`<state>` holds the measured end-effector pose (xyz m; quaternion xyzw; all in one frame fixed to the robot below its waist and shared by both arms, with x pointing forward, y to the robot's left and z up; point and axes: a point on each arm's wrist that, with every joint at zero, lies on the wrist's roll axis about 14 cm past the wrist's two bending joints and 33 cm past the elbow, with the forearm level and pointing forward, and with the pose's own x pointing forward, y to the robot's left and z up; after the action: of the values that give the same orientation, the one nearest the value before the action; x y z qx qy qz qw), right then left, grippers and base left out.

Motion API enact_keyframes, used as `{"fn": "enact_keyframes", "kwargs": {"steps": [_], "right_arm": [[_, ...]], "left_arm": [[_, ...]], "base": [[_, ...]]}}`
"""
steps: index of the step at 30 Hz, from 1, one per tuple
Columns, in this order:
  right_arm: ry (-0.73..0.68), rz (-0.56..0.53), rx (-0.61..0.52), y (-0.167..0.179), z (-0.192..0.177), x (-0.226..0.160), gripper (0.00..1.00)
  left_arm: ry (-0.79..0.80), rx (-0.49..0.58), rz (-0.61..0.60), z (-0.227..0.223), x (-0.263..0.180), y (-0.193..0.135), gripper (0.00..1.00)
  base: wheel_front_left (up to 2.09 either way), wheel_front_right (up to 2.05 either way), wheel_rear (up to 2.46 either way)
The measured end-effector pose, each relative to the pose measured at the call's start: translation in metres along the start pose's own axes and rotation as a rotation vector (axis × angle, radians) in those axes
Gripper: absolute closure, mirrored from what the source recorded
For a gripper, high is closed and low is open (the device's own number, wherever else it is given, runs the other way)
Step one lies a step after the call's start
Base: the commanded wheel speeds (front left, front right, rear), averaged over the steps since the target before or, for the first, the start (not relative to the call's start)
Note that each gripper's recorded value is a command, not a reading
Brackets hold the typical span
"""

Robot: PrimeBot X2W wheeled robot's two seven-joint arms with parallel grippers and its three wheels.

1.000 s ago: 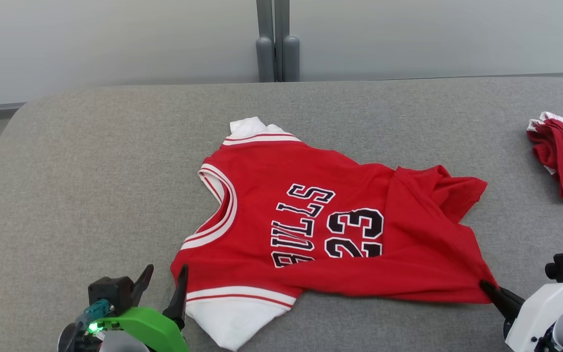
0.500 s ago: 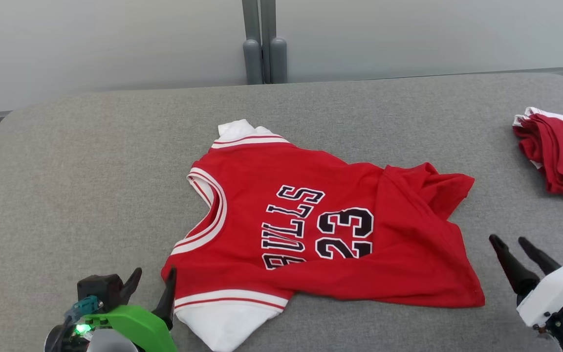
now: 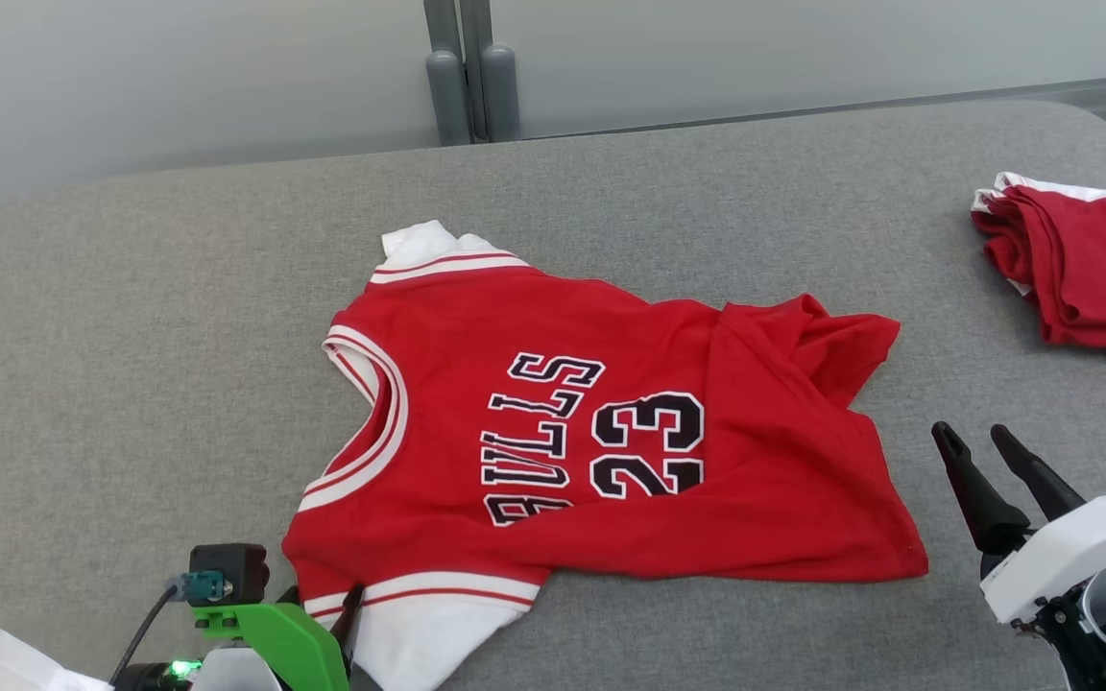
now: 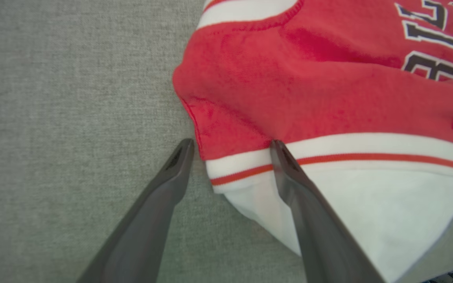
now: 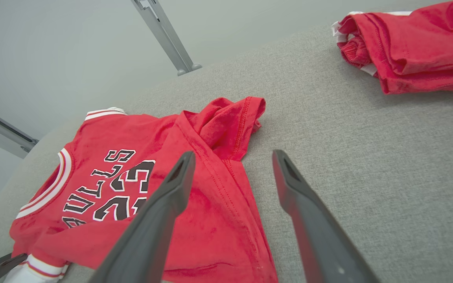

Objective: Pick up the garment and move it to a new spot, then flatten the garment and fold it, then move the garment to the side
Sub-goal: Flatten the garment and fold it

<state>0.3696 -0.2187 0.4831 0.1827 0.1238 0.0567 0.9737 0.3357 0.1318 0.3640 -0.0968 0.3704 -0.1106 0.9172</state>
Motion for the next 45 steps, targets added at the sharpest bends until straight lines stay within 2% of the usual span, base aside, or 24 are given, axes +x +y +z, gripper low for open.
{"fn": "enact_keyframes", "kwargs": {"steps": [2, 3, 4, 5, 10, 16, 18, 23, 28, 29, 30, 31, 39, 45], "right_arm": [[-0.001, -0.003, -0.002, -0.001, 0.000, 0.001, 0.00], [-0.001, -0.007, -0.002, -0.002, -0.001, 0.001, 0.00], [0.003, -0.009, 0.000, -0.002, -0.002, 0.000, 0.00], [0.005, -0.010, 0.001, -0.002, -0.003, 0.000, 0.00], [0.007, -0.017, 0.004, -0.004, -0.005, -0.002, 0.00], [0.014, -0.024, 0.003, -0.007, -0.008, -0.002, 0.00], [0.020, -0.032, 0.002, -0.010, -0.010, -0.001, 0.00], [0.030, -0.040, 0.000, -0.013, -0.011, 0.002, 0.00], [0.030, -0.056, 0.006, -0.019, -0.011, 0.001, 0.00], [0.030, -0.060, 0.008, -0.020, -0.012, 0.000, 0.00], [0.030, -0.065, 0.009, -0.022, -0.013, 0.000, 0.00], [0.031, -0.069, 0.010, -0.023, -0.014, -0.001, 0.00], [-0.032, -0.059, 0.019, -0.019, -0.005, 0.000, 0.00], [-0.204, -0.028, -0.004, -0.006, 0.025, -0.001, 0.00]], "left_arm": [[0.011, -0.004, -0.016, 0.000, 0.004, -0.003, 0.00], [0.012, -0.006, -0.023, 0.001, 0.006, -0.005, 0.30], [0.008, -0.005, -0.026, 0.002, 0.007, -0.005, 0.76], [0.006, -0.003, -0.029, 0.002, 0.008, -0.006, 1.00], [-0.094, 0.002, -0.053, 0.025, 0.008, -0.009, 1.00], [-0.257, 0.032, -0.031, 0.084, 0.008, -0.002, 1.00], [-0.296, 0.009, -0.016, 0.101, 0.011, 0.003, 1.00], [-0.316, -0.002, 0.025, 0.123, 0.027, 0.014, 1.00], [-0.201, 0.006, 0.077, 0.101, 0.048, 0.031, 0.98], [-0.202, 0.004, 0.078, 0.100, 0.050, 0.031, 0.76], [-0.207, 0.004, 0.075, 0.101, 0.053, 0.031, 0.03], [-0.222, -0.001, 0.069, 0.103, 0.054, 0.030, 0.00], [-0.409, 0.020, 0.081, 0.130, 0.030, 0.041, 0.00], [-0.627, 0.072, 0.113, 0.165, -0.017, 0.047, 0.00]], "base": [[0.00, 0.00, 0.00], [0.00, 0.00, 0.00], [0.00, 0.00, 0.00], [0.00, 0.00, 0.00], [0.00, 0.00, 0.00], [0.00, 0.00, 0.00], [0.00, 0.00, 0.00], [0.00, 0.00, 0.00], [0.00, 0.00, 0.00], [0.00, 0.00, 0.00], [0.00, 0.00, 0.00], [0.00, 0.00, 0.00], [0.00, 0.00, 0.00], [0.00, 0.00, 0.00]]}}
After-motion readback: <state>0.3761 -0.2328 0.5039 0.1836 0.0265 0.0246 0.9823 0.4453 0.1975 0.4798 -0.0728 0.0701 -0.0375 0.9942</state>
